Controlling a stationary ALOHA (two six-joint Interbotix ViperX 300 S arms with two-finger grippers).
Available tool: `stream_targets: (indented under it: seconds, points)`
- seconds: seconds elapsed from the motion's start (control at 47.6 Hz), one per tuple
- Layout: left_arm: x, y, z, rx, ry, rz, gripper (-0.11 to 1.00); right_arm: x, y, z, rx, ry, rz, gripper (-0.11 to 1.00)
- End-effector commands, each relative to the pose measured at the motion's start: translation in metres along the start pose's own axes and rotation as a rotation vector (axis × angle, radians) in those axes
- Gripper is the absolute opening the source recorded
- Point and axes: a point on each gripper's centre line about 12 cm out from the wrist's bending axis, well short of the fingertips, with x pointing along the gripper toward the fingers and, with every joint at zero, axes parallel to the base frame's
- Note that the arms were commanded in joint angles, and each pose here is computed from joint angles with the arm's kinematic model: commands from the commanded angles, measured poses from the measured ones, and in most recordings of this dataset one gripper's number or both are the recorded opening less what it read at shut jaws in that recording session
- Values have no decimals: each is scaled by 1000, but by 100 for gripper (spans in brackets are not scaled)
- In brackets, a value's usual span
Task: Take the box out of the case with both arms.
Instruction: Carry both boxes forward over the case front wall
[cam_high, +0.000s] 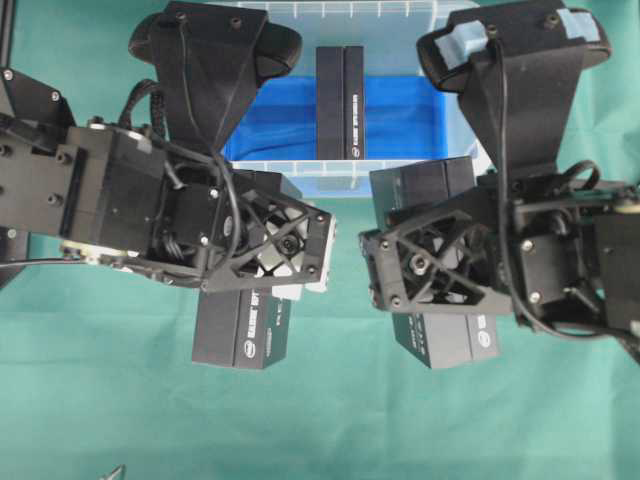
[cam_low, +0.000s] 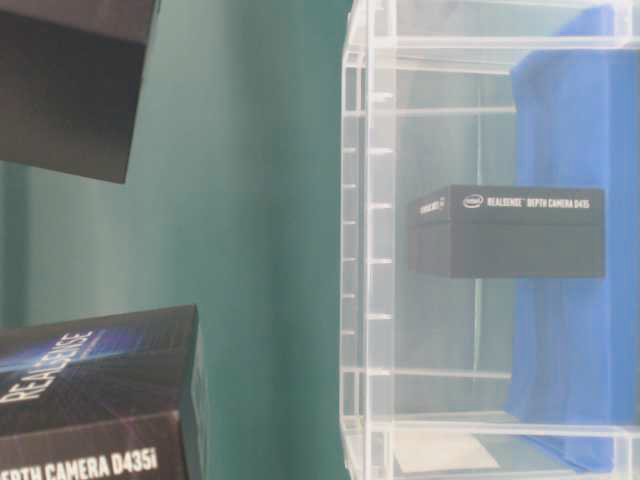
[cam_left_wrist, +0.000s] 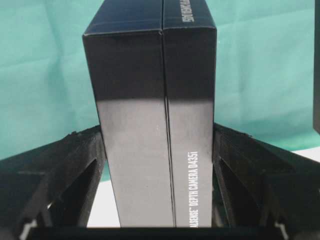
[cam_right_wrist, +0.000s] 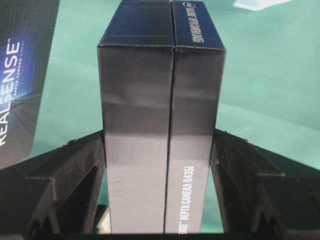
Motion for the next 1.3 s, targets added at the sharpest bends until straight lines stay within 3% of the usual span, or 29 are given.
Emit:
stream_targets:
  seconds: [0.0,1.009,1.282]
  points:
    - [-24,9,5,-11,0,-61,64,-14,-3,7,19,2,41,65]
    - [-22,9,5,-13,-1,-56,64,-14,-3,7,13,1,40,65]
    - [-13,7,3,-11,-1,-52,63,-2,-4,3,1,-6,4,65]
